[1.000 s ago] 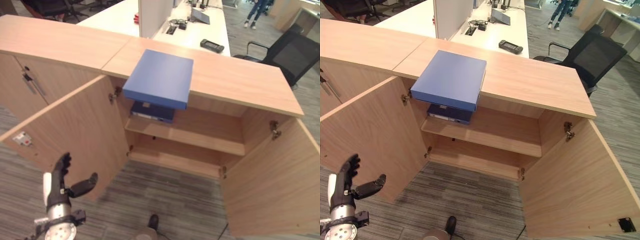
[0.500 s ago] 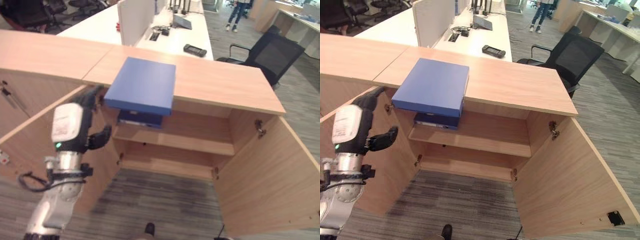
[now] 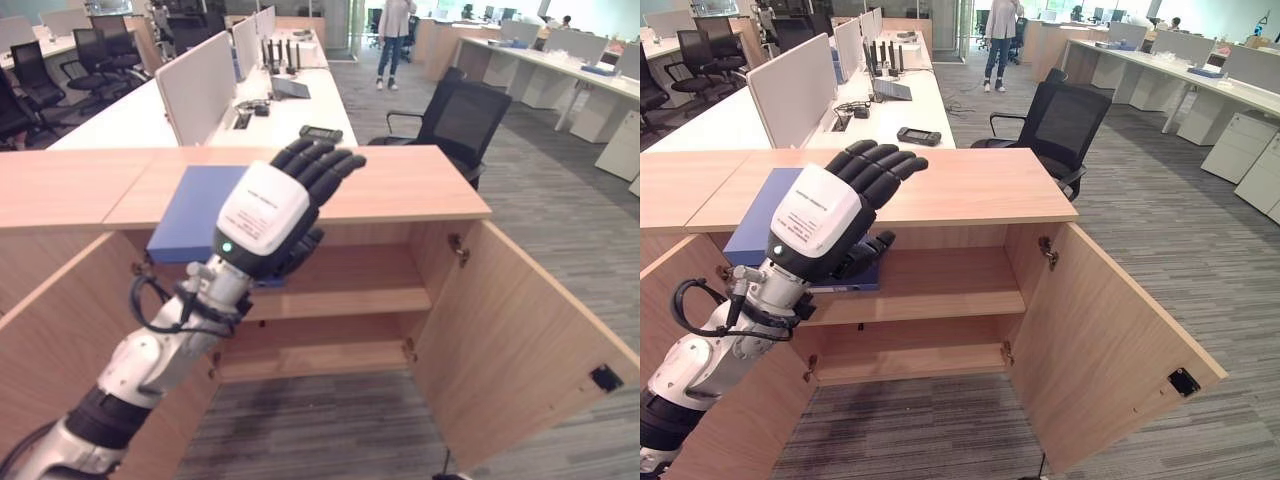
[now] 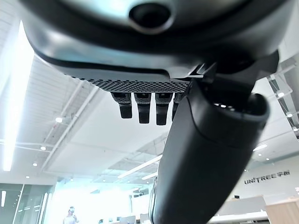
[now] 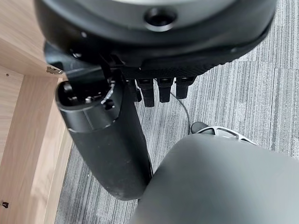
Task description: Put the empty folder in the office cabinet
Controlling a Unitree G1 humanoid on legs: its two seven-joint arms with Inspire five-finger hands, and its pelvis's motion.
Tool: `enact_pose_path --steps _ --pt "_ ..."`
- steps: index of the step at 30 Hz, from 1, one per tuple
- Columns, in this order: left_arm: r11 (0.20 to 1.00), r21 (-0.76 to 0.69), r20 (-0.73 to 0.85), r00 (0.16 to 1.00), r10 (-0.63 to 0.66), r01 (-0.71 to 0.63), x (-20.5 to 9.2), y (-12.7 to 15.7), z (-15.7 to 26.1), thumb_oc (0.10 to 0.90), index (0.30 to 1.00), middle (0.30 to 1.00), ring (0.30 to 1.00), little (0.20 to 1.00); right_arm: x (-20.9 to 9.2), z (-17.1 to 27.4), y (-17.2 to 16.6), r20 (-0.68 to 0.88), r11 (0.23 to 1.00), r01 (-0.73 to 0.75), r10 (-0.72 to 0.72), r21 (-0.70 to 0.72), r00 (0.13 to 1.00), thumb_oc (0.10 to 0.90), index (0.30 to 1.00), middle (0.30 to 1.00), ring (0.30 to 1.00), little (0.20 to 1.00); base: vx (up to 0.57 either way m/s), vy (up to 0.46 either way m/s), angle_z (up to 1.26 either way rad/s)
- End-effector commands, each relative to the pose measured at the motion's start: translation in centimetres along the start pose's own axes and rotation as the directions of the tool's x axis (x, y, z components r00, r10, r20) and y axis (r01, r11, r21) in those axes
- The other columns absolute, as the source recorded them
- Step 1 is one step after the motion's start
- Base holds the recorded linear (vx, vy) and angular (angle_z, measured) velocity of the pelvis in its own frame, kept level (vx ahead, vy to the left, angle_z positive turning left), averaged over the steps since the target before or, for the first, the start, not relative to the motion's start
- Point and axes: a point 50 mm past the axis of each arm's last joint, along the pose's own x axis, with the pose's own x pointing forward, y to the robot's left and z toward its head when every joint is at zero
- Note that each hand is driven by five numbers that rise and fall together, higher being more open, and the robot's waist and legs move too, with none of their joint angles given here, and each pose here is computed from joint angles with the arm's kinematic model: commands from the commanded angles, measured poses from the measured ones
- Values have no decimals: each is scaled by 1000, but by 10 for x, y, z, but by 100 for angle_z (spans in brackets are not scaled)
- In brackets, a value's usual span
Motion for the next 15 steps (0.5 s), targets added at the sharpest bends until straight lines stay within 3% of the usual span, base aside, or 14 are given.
enact_pose_path --steps 1,9,15 --pt "991 70 -20 993 117 -115 24 22 -15 800 900 900 900 900 0 -10 -10 -54 997 25 -29 -73 998 800 900 900 900 900 0 0 0" --pt "997 58 -146 987 65 -57 5 9 -28 800 900 900 900 900 -1 -14 -9 -65 997 15 -19 -71 998 800 900 900 900 900 4 6 -6" --pt "994 19 -228 968 109 -107 -13 15 -29 800 900 900 900 900 -1 -15 -5 -67 998 3 -7 -56 998 800 900 900 900 900 0 0 0"
